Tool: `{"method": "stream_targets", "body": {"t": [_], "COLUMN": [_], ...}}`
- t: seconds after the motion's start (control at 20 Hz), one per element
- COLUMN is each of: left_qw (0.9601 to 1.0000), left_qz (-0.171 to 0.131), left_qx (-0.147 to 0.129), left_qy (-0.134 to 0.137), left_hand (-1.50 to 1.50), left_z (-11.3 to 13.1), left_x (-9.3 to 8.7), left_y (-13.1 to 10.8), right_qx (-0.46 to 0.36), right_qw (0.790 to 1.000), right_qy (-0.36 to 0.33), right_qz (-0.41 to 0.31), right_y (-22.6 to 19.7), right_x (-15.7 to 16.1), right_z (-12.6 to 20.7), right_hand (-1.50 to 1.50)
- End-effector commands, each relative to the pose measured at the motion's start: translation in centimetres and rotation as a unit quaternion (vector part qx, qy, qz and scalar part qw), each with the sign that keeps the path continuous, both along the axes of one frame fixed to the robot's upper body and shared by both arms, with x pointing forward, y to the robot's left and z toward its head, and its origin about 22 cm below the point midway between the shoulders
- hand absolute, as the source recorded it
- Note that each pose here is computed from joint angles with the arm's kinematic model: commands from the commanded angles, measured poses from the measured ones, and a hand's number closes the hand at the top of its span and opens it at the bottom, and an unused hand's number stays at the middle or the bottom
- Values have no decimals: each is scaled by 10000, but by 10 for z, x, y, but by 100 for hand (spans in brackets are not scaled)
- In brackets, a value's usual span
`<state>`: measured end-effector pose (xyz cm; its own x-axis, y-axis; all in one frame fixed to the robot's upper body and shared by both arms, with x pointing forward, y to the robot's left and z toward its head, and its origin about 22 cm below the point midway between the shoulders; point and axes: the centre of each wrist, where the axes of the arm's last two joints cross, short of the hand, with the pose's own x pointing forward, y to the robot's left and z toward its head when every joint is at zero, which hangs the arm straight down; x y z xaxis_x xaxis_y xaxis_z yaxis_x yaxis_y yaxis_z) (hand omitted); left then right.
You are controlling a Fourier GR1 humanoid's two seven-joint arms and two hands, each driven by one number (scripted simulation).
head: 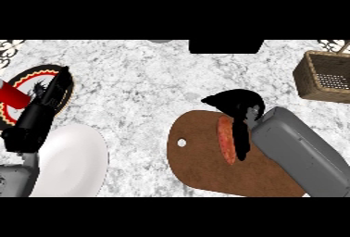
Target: Pick the sweet potato from the cutting board and place it in the basket
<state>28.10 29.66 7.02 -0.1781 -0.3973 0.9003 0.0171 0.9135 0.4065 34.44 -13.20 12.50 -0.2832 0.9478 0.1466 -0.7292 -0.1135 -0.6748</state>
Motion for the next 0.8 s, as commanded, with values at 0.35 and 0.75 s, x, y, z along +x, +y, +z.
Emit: {"method": "stream_targets", "body": {"t": [0.35,0.75], "left_qw": [10000,10000], "left_qz": [-10,20], "left_qx": [-31,18], "left_qy": [-46,-47], "left_hand": [0,0], "left_z": [10,4], "left_x": [10,7], "left_y": [24,-21], "right_qx": [99,65], "right_qw": [9999,9998], "right_qy": [3,116], "right_qz": [-60,-148], "right_y": [-8,-22], "right_x": [-13,-5], "right_z": [-32,-46], "right_hand": [-150,-150]}}
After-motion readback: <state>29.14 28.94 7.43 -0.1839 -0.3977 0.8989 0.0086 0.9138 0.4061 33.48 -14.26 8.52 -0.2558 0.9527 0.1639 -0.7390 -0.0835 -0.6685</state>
